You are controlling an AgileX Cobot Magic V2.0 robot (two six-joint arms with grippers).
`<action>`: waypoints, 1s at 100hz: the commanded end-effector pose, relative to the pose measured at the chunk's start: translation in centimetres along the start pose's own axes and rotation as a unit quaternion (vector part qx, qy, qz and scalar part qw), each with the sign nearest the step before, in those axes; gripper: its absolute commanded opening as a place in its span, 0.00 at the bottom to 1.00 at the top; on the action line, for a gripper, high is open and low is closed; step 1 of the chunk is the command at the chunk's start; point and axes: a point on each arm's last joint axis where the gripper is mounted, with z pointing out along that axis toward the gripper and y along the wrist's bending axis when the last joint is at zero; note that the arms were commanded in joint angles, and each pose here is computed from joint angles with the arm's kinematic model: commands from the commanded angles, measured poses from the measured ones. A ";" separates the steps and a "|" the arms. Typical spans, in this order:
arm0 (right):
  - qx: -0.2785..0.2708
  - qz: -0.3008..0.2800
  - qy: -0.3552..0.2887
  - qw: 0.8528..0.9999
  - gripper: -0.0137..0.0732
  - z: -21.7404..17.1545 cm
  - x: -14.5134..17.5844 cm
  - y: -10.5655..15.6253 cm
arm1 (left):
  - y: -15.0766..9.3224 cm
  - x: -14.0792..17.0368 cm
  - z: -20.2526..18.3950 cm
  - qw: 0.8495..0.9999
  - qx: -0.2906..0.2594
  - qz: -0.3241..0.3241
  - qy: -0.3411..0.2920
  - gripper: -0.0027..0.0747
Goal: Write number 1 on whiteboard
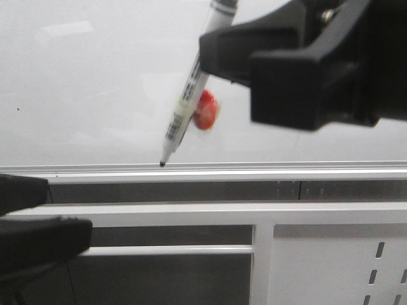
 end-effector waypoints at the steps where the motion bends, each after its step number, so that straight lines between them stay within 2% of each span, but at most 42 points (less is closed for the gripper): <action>1: 0.016 -0.020 -0.077 0.997 0.07 -0.3 -2.6 -0.4 | -0.3 -2.2 -1.1 0.992 0.001 0.000 -0.125 0.78; 31: 0.012 -0.062 -0.084 0.994 0.07 -2.4 -4.5 -0.7 | -0.1 -2.6 -1.3 0.990 -0.008 -0.001 -0.139 0.78; 45: 0.007 -0.114 -0.068 0.991 0.07 -3.0 -4.6 -0.7 | -0.1 -2.6 -1.3 0.990 -0.009 -0.001 -0.139 0.78; 62: 0.003 -0.181 -0.065 0.981 0.07 -3.1 -4.6 -0.6 | -0.1 -2.6 -1.3 0.990 -0.009 -0.001 -0.139 0.78; 73: 0.002 -0.204 -0.070 0.976 0.07 -3.0 -5.1 -0.6 | -0.1 -2.6 -1.3 0.990 -0.009 -0.001 -0.139 0.78; 83: 0.006 -0.255 -0.076 0.964 0.07 -2.8 -5.6 -0.5 | -0.1 -2.6 -1.3 0.990 -0.009 -0.001 -0.139 0.78; 100: 0.008 -0.288 -0.076 0.954 0.07 -2.4 -5.9 -0.5 | -0.1 -2.6 -1.3 0.990 -0.009 -0.001 -0.139 0.78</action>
